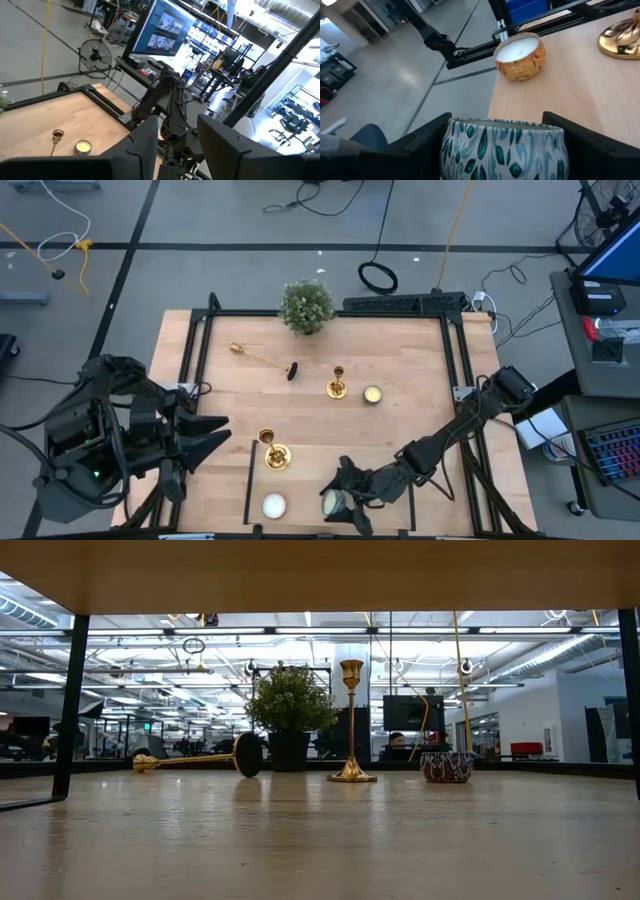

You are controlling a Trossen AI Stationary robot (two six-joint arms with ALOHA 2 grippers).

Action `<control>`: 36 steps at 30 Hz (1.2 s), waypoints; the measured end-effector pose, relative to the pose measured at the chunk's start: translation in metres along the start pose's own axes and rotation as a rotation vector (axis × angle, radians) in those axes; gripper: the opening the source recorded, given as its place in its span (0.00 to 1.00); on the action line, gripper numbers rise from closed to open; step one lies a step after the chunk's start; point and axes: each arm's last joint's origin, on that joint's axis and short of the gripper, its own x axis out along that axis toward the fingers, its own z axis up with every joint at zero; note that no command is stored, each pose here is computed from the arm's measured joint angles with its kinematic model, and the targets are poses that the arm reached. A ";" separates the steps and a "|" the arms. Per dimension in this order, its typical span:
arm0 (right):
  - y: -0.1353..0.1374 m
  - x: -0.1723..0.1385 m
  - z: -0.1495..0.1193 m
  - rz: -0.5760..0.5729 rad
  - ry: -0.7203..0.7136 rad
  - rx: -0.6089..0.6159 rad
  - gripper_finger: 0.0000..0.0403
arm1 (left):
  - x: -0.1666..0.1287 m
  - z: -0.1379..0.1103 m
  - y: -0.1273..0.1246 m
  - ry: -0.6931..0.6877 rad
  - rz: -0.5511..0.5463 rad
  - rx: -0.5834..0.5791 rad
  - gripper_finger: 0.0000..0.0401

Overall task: Pick & Place candle stick holders
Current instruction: Put the light blue scented candle on the shelf

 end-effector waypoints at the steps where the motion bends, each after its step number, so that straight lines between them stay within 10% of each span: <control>1: 0.000 0.000 0.000 -0.003 0.004 -0.002 0.72 | 0.000 0.000 0.000 0.000 0.000 0.000 0.35; 36: -0.003 0.008 0.009 0.050 -0.122 0.010 0.84 | 0.001 -0.005 -0.003 0.019 -0.010 -0.015 0.37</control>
